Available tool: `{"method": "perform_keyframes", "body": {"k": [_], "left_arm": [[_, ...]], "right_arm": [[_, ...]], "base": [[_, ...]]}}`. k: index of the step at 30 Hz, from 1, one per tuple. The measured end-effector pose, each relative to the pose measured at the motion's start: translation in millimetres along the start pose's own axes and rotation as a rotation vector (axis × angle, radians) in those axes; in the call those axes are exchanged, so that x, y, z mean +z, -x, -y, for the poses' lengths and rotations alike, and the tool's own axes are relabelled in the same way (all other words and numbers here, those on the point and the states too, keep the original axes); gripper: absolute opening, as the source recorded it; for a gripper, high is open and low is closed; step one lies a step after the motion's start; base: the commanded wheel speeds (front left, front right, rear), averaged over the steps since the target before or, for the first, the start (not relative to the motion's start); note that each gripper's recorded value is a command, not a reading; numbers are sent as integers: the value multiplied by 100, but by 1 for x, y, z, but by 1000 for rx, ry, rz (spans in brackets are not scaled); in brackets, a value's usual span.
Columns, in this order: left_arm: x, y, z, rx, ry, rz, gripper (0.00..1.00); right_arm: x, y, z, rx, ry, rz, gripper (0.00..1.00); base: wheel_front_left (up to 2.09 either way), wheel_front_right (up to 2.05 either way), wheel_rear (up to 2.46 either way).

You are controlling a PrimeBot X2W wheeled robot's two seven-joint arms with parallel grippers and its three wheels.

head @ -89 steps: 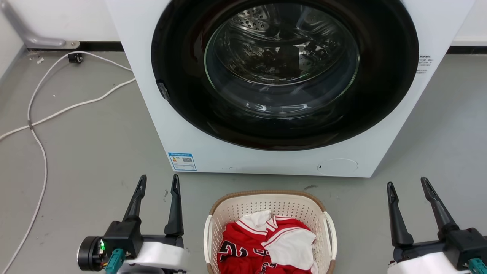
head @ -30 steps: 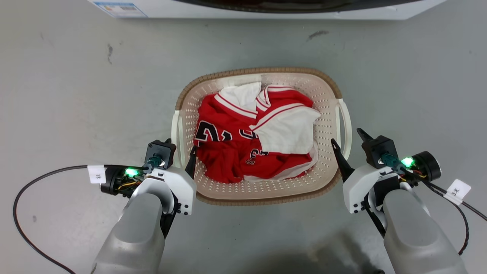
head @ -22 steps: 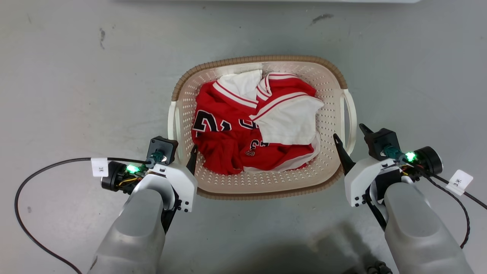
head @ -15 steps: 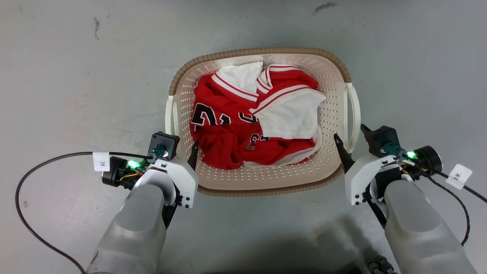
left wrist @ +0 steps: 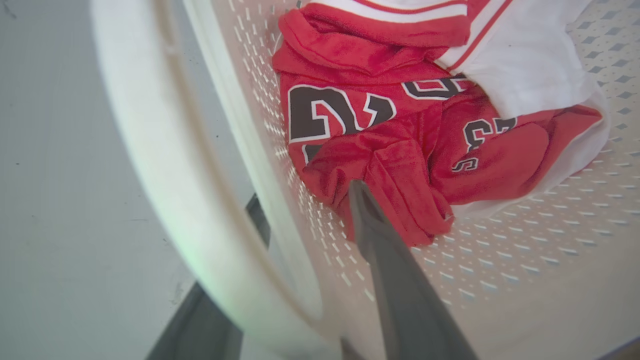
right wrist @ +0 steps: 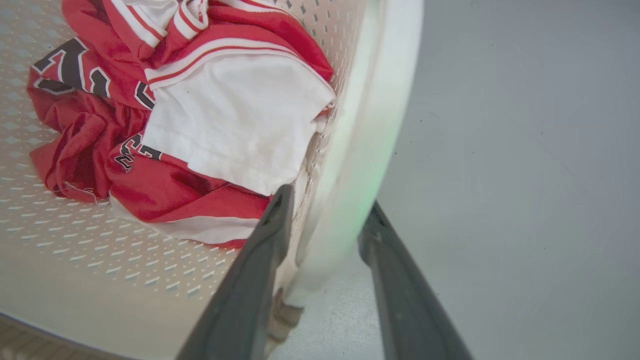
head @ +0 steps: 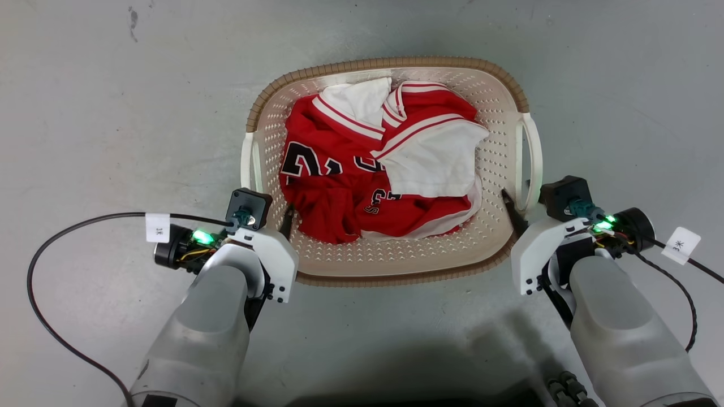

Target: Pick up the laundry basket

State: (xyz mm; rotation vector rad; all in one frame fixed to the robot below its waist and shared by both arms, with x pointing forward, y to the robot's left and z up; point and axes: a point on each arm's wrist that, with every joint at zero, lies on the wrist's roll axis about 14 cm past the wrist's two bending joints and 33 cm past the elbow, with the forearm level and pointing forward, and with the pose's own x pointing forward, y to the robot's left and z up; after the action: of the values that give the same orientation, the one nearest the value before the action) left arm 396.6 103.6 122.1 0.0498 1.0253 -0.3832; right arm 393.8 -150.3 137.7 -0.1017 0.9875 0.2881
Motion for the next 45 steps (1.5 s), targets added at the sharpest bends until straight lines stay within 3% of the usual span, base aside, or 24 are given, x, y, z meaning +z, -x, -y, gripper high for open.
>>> {"method": "perform_keyframes", "body": {"k": [12,45], "left_arm": [[22,14,-1,16,-3,49,0],[56,135,15,68,-25,102,0]], "right_arm": [[13,12,-4,4,5,19,0],[57,121,-30,11,86,91,0]], "base": [[0,0,0],[0,0,0]]}}
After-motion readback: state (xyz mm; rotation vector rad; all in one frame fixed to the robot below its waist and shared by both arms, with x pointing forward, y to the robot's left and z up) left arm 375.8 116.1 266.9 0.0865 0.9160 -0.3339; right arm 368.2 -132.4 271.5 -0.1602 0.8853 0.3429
